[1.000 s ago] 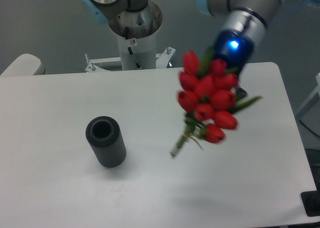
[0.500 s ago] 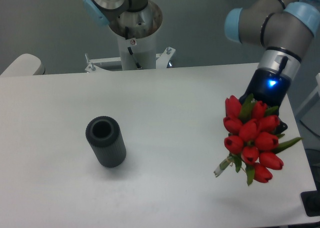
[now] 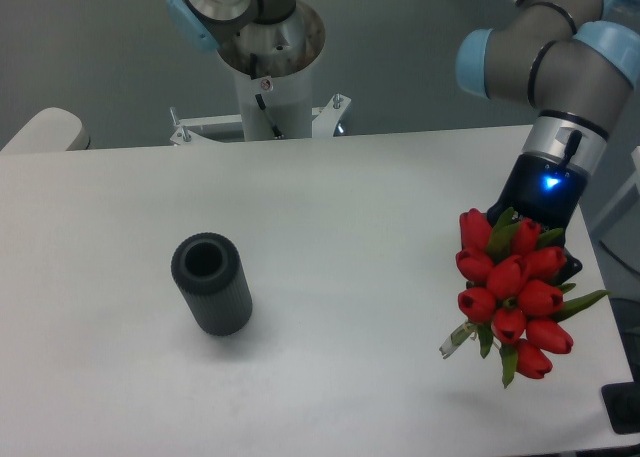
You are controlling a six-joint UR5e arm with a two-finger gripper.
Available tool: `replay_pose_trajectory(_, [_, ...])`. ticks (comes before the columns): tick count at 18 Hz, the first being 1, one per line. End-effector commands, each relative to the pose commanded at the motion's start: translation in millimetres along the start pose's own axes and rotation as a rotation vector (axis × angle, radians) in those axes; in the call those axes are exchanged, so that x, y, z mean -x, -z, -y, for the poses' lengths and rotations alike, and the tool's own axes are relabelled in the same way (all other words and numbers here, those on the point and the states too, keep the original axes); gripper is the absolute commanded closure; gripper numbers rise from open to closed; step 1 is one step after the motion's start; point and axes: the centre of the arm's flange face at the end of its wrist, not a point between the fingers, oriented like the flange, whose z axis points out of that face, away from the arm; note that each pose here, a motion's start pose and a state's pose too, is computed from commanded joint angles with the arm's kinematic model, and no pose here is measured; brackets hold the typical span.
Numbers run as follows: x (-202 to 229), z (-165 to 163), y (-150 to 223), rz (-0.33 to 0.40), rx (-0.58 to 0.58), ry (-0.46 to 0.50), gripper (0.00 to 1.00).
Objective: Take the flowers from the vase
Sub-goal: 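Carry the held tulips away from the vase and lower them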
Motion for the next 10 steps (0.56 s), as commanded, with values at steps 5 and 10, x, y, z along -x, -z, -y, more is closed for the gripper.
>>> replay_pose_trajectory(5, [-1.4,0.0,-2.0,-0.004,0.001,-0.011,0.67])
replay_pose_trajectory(10, [-1.9,-2.1,-1.8,-0.004,0.002,-0.017,0.67])
